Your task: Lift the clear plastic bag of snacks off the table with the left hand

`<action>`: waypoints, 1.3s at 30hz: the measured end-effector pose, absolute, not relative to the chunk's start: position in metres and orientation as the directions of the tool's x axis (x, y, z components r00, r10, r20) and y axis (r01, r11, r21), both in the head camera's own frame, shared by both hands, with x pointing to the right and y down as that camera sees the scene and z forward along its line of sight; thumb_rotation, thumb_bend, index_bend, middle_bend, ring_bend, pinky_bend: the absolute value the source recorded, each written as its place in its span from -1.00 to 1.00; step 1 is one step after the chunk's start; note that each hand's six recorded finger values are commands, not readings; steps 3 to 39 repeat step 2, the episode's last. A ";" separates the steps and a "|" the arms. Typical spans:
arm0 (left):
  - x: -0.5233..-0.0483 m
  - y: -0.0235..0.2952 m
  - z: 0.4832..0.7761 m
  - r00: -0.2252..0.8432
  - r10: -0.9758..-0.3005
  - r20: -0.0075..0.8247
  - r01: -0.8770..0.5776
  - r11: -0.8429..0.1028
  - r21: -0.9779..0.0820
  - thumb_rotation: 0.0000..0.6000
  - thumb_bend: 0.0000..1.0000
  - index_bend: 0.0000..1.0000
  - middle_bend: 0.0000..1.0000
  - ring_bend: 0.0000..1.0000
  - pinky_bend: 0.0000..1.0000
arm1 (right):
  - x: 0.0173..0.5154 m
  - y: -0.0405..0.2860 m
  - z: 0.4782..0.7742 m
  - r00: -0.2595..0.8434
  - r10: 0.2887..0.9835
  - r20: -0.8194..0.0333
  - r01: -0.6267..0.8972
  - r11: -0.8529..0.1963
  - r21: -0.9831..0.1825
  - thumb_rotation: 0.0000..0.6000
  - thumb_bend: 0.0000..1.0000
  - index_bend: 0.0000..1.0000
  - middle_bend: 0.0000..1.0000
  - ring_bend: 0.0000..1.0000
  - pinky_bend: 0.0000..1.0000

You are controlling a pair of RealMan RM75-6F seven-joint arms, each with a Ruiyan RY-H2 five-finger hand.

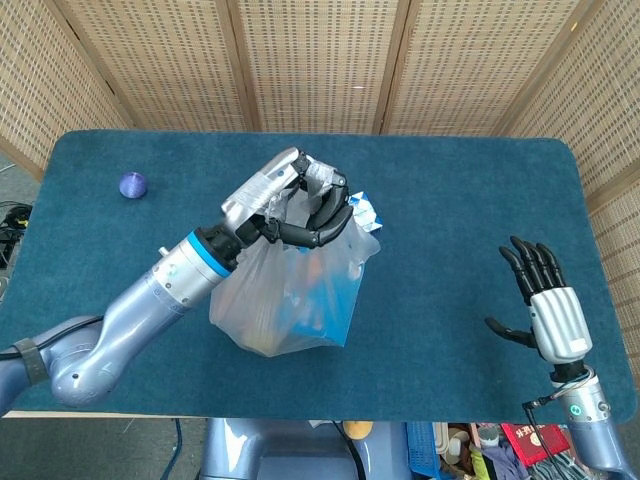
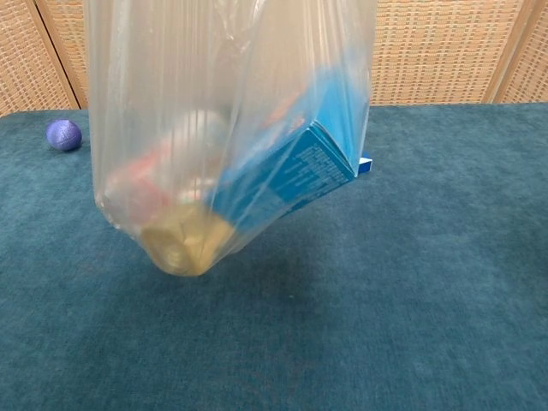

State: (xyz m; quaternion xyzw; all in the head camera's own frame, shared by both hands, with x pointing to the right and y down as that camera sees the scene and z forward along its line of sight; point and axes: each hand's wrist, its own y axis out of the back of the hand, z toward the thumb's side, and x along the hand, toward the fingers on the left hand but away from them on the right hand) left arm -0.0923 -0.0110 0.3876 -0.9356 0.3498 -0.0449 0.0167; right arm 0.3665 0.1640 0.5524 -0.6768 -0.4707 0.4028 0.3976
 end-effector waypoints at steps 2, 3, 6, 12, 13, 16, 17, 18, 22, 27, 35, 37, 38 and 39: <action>-0.094 -0.009 0.386 0.761 -0.643 0.086 -0.639 -0.766 -0.078 1.00 0.81 0.65 0.74 0.50 0.55 | 0.366 0.164 0.552 0.233 0.957 -0.170 0.317 -0.240 -0.917 1.00 -1.00 -1.00 -0.96 -1.00 -1.00; -0.094 -0.009 0.386 0.761 -0.643 0.086 -0.639 -0.766 -0.078 1.00 0.81 0.65 0.74 0.50 0.55 | 0.366 0.164 0.552 0.233 0.957 -0.170 0.317 -0.240 -0.917 1.00 -1.00 -1.00 -0.96 -1.00 -1.00; -0.094 -0.009 0.386 0.761 -0.643 0.086 -0.639 -0.766 -0.078 1.00 0.81 0.65 0.74 0.50 0.55 | 0.366 0.164 0.552 0.233 0.957 -0.170 0.317 -0.240 -0.917 1.00 -1.00 -1.00 -0.96 -1.00 -1.00; -0.094 -0.009 0.386 0.761 -0.643 0.086 -0.639 -0.766 -0.078 1.00 0.81 0.65 0.74 0.50 0.55 | 0.366 0.164 0.552 0.233 0.957 -0.170 0.317 -0.240 -0.917 1.00 -1.00 -1.00 -0.96 -1.00 -1.00; -0.094 -0.009 0.386 0.761 -0.643 0.086 -0.639 -0.766 -0.078 1.00 0.81 0.65 0.74 0.50 0.55 | 0.366 0.164 0.552 0.233 0.957 -0.170 0.317 -0.240 -0.917 1.00 -1.00 -1.00 -0.96 -1.00 -1.00; -0.094 -0.009 0.386 0.761 -0.643 0.086 -0.639 -0.766 -0.078 1.00 0.81 0.65 0.74 0.50 0.55 | 0.366 0.164 0.552 0.233 0.957 -0.170 0.317 -0.240 -0.917 1.00 -1.00 -1.00 -0.96 -1.00 -1.00; -0.094 -0.009 0.386 0.761 -0.643 0.086 -0.639 -0.766 -0.078 1.00 0.81 0.65 0.74 0.50 0.55 | 0.366 0.164 0.552 0.233 0.957 -0.170 0.317 -0.240 -0.917 1.00 -1.00 -1.00 -0.96 -1.00 -1.00; -0.094 -0.009 0.386 0.761 -0.643 0.086 -0.639 -0.766 -0.078 1.00 0.81 0.65 0.74 0.50 0.55 | 0.366 0.164 0.552 0.233 0.957 -0.170 0.317 -0.240 -0.917 1.00 -1.00 -1.00 -0.96 -1.00 -1.00; -0.094 -0.009 0.386 0.761 -0.643 0.086 -0.639 -0.766 -0.078 1.00 0.81 0.65 0.74 0.50 0.55 | 0.366 0.164 0.552 0.233 0.957 -0.170 0.317 -0.240 -0.917 1.00 -1.00 -1.00 -0.96 -1.00 -1.00; -0.094 -0.009 0.386 0.761 -0.643 0.086 -0.639 -0.766 -0.078 1.00 0.81 0.65 0.74 0.50 0.55 | 0.366 0.164 0.552 0.233 0.957 -0.170 0.317 -0.240 -0.917 1.00 -1.00 -1.00 -0.96 -1.00 -1.00; -0.094 -0.009 0.386 0.761 -0.643 0.086 -0.639 -0.766 -0.078 1.00 0.81 0.65 0.74 0.50 0.55 | 0.366 0.164 0.552 0.233 0.957 -0.170 0.317 -0.240 -0.917 1.00 -1.00 -1.00 -0.96 -1.00 -1.00; -0.094 -0.009 0.386 0.761 -0.643 0.086 -0.639 -0.766 -0.078 1.00 0.81 0.65 0.74 0.50 0.55 | 0.366 0.164 0.552 0.233 0.957 -0.170 0.317 -0.240 -0.917 1.00 -1.00 -1.00 -0.96 -1.00 -1.00; -0.094 -0.009 0.386 0.761 -0.643 0.086 -0.639 -0.766 -0.078 1.00 0.81 0.65 0.74 0.50 0.55 | 0.366 0.164 0.552 0.233 0.957 -0.170 0.317 -0.240 -0.917 1.00 -1.00 -1.00 -0.96 -1.00 -1.00; -0.094 -0.009 0.386 0.761 -0.643 0.086 -0.639 -0.766 -0.078 1.00 0.81 0.65 0.74 0.50 0.55 | 0.366 0.164 0.552 0.233 0.957 -0.170 0.317 -0.240 -0.917 1.00 -1.00 -1.00 -0.96 -1.00 -1.00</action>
